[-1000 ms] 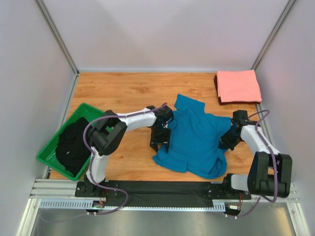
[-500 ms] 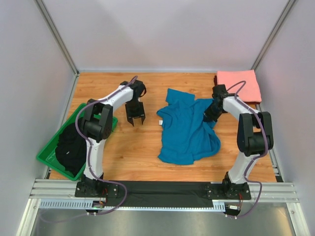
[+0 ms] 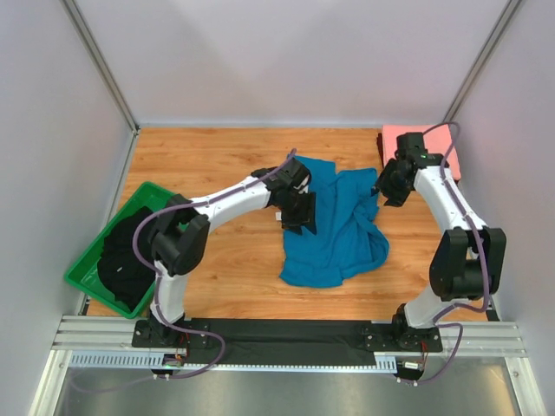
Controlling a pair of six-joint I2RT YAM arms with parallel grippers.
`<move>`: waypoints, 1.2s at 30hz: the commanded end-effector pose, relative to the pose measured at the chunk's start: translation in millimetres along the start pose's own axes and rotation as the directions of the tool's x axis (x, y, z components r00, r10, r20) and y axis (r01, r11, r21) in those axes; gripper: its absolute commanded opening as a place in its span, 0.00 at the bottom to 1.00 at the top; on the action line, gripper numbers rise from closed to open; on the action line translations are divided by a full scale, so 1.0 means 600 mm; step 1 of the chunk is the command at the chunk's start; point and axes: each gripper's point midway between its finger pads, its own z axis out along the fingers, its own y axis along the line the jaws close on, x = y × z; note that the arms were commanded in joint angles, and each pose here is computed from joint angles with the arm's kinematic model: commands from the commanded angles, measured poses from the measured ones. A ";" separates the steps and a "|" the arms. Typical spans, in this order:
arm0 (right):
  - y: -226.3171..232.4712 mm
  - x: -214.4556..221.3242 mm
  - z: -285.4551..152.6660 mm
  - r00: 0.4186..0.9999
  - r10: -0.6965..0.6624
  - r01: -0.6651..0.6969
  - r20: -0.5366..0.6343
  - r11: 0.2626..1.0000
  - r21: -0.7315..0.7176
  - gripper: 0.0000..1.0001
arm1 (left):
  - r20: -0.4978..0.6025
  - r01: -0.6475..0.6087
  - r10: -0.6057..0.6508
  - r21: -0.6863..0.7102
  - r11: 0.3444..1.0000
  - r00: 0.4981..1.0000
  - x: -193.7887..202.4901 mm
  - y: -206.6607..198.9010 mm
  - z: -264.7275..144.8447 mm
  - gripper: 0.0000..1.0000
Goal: Fold and stack the t-shirts
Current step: Flatten the tshirt out
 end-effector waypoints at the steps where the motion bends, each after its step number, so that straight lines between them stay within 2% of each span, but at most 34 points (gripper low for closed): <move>1: -0.009 -0.018 -0.008 0.996 -0.082 0.083 0.018 0.995 -0.051 0.52 | -0.065 0.114 -0.115 -0.021 0.993 0.991 -0.001 0.024 0.072 0.55; 5: -0.015 -0.020 0.023 0.996 -0.044 0.037 -0.072 0.996 -0.086 0.55 | -0.071 0.066 -0.085 -0.237 0.969 0.994 0.002 0.102 0.096 0.55; 6: -0.010 -0.029 0.029 0.997 -0.032 0.026 -0.076 0.996 -0.080 0.55 | -0.043 0.045 -0.061 -0.304 0.952 0.997 -0.008 0.128 0.092 0.55; 9: -0.009 -0.048 0.028 0.993 0.090 -0.090 -0.080 0.996 -0.003 0.52 | -0.048 0.060 -0.083 -0.374 0.925 0.995 -0.011 0.179 0.080 0.56; 12: 0.004 -0.039 0.042 0.973 0.191 -0.185 -0.132 0.981 0.054 0.50 | -0.036 0.113 -0.135 -0.353 0.929 0.990 -0.027 0.211 0.072 0.56; 16: 0.057 -0.023 0.056 0.980 0.162 -0.157 -0.117 0.986 0.047 0.50 | -0.032 0.112 -0.128 -0.308 0.945 0.991 -0.057 0.217 0.058 0.56; 22: 0.020 0.002 0.065 0.979 0.183 -0.157 -0.094 0.959 0.237 0.51 | -0.026 0.104 -0.120 -0.331 0.938 0.992 -0.066 0.227 0.056 0.57; 36: 0.050 0.059 0.104 0.971 0.193 -0.157 -0.143 0.961 0.229 0.52 | -0.016 0.136 -0.151 -0.342 0.930 0.988 -0.064 0.229 0.044 0.56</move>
